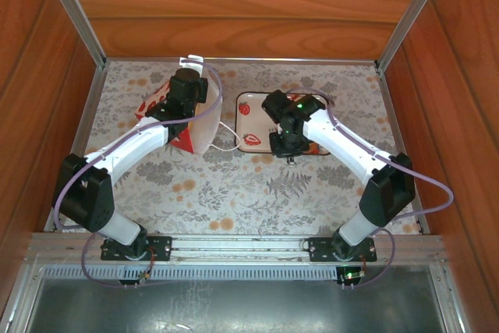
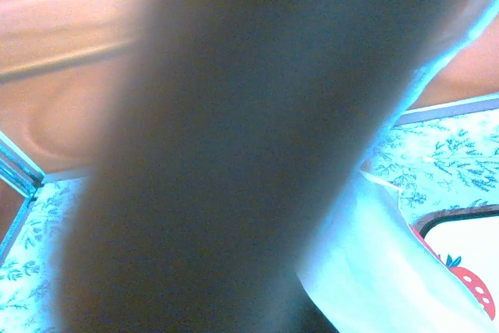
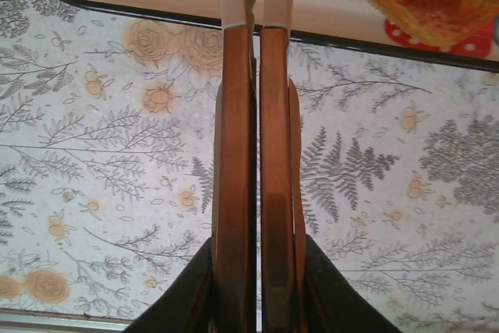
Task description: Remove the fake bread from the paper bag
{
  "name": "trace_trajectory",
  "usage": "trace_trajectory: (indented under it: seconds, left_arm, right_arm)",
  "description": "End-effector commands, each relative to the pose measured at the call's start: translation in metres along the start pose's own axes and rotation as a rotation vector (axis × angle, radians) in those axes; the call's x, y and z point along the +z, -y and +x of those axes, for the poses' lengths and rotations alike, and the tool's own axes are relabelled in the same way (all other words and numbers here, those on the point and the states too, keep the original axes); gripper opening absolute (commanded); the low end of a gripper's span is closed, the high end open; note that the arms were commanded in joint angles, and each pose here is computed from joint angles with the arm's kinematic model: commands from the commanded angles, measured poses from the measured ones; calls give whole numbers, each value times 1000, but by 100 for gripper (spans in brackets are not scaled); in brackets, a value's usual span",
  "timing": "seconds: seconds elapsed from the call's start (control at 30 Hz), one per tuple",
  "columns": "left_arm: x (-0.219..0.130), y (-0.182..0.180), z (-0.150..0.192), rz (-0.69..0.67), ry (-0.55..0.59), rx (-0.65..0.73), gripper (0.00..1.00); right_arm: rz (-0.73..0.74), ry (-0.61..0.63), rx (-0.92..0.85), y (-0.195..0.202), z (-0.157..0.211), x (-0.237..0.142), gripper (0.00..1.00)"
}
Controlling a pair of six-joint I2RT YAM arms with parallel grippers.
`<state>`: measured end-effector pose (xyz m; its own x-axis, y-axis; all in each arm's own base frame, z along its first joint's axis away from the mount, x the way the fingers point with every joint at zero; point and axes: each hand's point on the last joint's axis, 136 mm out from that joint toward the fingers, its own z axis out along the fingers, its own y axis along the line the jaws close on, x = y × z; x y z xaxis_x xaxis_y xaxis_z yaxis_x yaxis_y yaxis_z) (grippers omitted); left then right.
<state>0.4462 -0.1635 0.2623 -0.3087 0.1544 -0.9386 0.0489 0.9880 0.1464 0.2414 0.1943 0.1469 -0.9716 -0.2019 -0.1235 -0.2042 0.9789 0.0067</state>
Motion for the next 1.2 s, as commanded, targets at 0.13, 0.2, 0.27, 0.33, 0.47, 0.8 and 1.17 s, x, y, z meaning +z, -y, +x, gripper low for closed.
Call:
trace_trajectory:
  seconds: [0.13,0.2,0.27,0.33,0.47,0.8,1.17]
  left_arm:
    - [-8,-8,-10,-6,24,-25,0]
    - [-8,-8,-10,-4,25,-26,0]
    - [-9,-7,-11,0,27,-28,0]
    - [-8,-7,-11,0,27,-31,0]
    - [-9,-6,-12,5,27,-30,0]
    - [-9,-7,-10,-1,24,-28,0]
    - [-11,-10,-10,-7,26,-28,0]
  right_arm:
    - [-6,-70,10,-4,9,20,20]
    - [1,-78,17,-2,10,23,19]
    - [3,-80,23,0,10,25,19]
    - [26,-109,29,3,11,35,19]
    - [38,-121,49,11,11,40,18]
    - [69,-131,86,30,15,46,17]
    - [81,-73,118,42,9,33,16]
